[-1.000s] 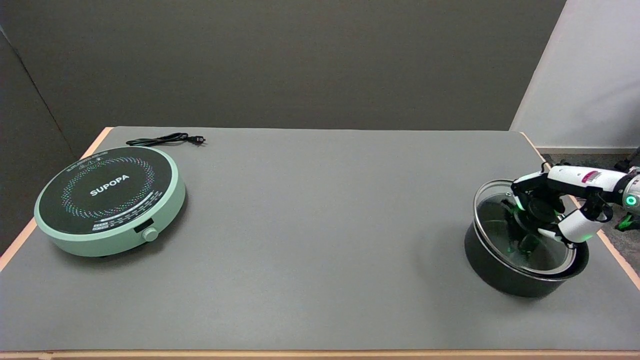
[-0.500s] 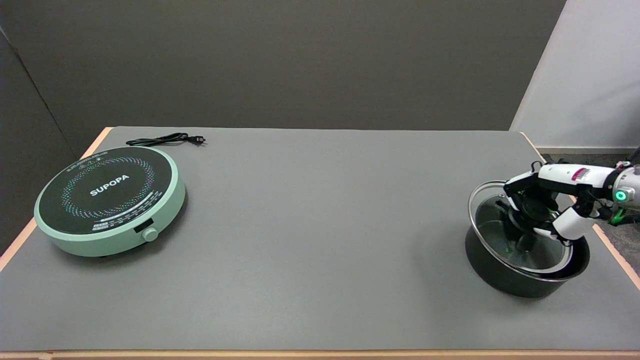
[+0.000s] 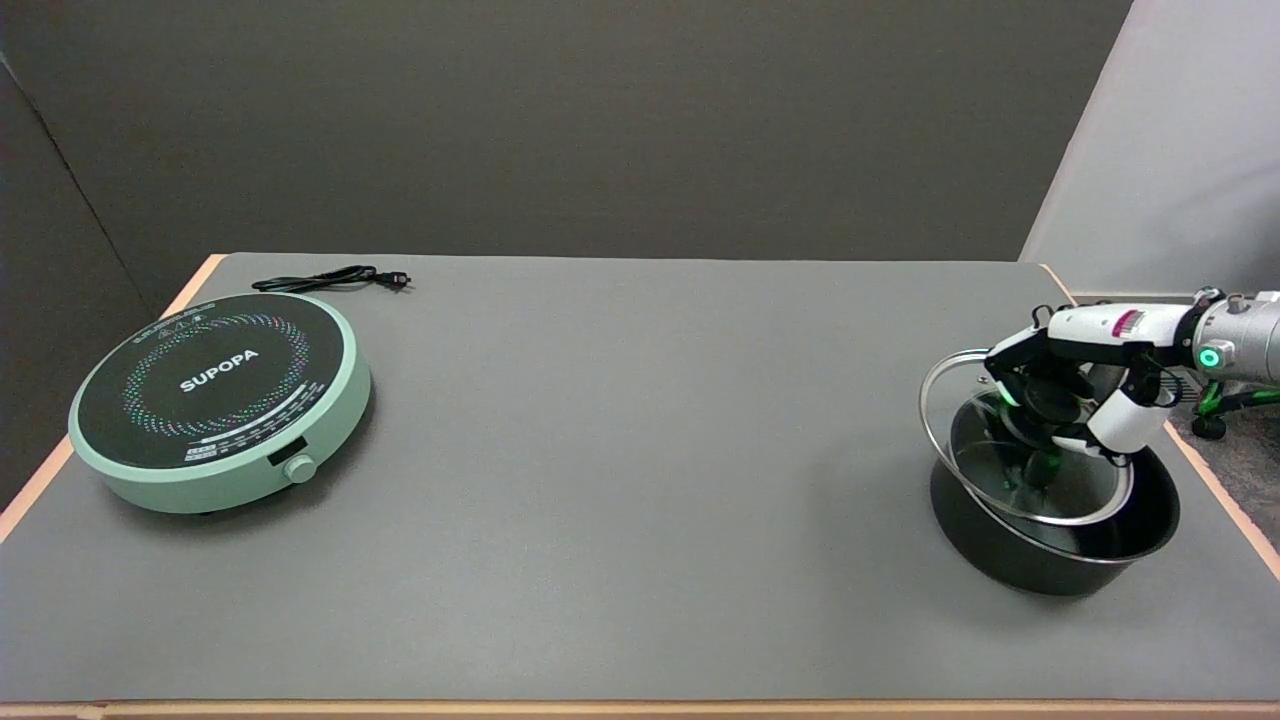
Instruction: Place the pot lid onto the pot.
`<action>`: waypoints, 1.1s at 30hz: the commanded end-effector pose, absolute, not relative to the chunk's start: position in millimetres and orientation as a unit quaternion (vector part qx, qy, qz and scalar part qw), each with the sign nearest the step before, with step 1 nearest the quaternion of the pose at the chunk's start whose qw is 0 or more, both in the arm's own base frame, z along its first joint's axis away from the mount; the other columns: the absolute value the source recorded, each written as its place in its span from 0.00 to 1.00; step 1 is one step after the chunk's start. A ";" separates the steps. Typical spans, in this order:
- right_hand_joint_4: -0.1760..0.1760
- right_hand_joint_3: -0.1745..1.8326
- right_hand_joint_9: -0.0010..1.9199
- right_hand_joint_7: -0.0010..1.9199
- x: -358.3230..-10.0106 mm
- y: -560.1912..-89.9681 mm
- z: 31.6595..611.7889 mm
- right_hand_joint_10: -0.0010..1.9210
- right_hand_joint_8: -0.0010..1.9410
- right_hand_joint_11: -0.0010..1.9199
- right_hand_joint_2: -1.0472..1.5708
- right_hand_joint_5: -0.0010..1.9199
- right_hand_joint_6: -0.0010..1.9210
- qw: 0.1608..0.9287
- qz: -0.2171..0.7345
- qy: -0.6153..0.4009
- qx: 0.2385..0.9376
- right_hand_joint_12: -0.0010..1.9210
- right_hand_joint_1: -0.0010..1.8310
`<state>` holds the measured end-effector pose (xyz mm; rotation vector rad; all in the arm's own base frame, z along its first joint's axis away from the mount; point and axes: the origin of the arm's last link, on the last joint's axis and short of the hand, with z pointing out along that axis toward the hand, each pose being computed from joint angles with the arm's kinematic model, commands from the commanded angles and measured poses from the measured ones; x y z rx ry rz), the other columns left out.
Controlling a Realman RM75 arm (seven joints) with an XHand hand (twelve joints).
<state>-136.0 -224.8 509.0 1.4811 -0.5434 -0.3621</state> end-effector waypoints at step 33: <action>1.00 0.66 0.45 0.48 -146.8 -189.1 515.5 1.00 0.82 0.35 0.64 0.32 0.91 0.714 -0.128 -0.259 0.638 0.77 0.75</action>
